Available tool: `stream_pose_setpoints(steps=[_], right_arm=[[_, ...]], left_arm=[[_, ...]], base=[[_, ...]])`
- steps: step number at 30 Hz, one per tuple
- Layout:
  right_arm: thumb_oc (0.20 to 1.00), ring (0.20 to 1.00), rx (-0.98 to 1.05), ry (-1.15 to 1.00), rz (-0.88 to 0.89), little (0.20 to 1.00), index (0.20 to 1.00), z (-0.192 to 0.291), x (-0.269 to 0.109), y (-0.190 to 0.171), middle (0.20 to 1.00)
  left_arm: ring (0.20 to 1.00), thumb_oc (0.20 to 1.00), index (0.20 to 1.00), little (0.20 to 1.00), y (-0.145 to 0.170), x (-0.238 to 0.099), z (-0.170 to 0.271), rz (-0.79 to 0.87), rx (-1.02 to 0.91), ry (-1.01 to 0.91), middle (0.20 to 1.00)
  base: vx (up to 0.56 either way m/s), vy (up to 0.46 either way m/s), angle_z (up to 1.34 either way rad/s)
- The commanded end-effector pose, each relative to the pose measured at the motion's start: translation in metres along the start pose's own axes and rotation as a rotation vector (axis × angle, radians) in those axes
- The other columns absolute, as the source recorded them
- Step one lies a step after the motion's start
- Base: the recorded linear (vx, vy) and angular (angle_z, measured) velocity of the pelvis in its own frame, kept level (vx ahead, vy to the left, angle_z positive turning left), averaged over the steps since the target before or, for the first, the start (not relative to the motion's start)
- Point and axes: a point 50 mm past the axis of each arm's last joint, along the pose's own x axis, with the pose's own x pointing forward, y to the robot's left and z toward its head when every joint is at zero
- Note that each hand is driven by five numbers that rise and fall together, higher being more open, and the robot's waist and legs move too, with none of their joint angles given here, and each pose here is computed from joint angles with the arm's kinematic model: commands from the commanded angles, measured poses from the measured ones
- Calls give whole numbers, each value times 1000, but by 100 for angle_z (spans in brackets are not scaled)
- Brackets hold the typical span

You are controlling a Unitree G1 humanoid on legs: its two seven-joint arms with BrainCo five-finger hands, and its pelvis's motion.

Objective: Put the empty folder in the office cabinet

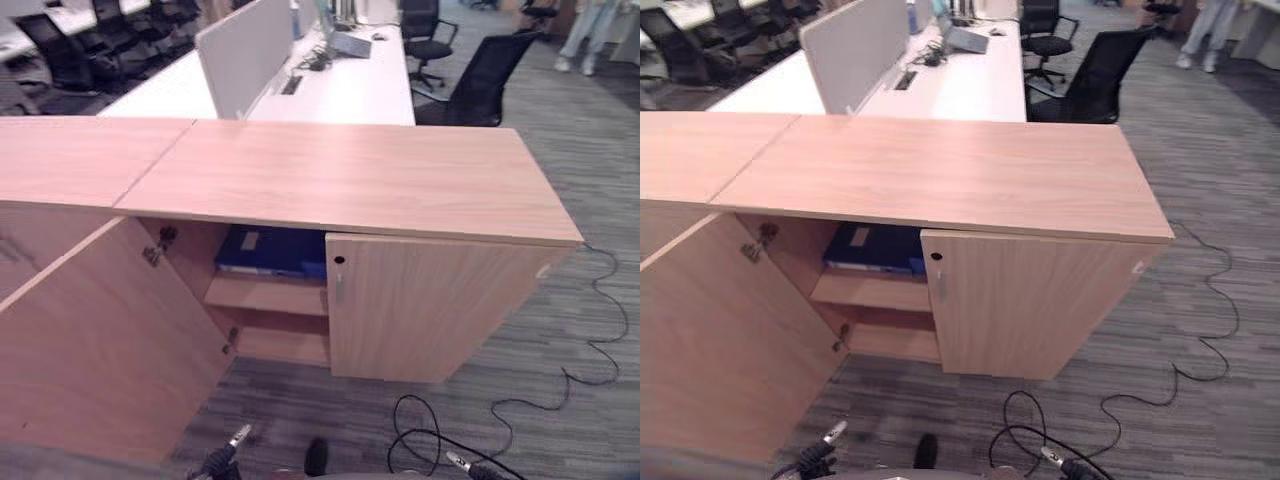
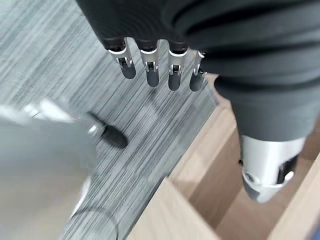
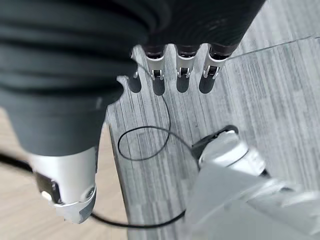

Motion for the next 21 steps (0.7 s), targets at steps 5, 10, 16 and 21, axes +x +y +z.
stream_pose_setpoints(steps=[5, 10, 16, 21], right_arm=[[1000, 1000, 56, -76, -17, 1000, 1000, 15, 0, -2, 1000], [1000, 1000, 67, -80, -38, 1000, 1000, 15, -1, -10, 1000], [1000, 1000, 159, -53, -57, 1000, 1000, 2, -1, -18, 1000], [1000, 1000, 208, -53, -80, 1000, 1000, -3, -2, -22, 1000]], left_arm=[[1000, 1000, 1000, 1000, -18, 4, 19, -59, -50, -57, 1000], [1000, 1000, 1000, 1000, -3, 1, 4, -13, -54, -6, 1000], [1000, 1000, 1000, 1000, 26, -6, -15, 120, 41, 43, 1000], [1000, 1000, 1000, 1000, 30, -6, -1, 161, 48, -30, 1000]], base=[[-103, -328, 79], [-71, -105, 55], [25, -21, 51], [31, 36, 54]])
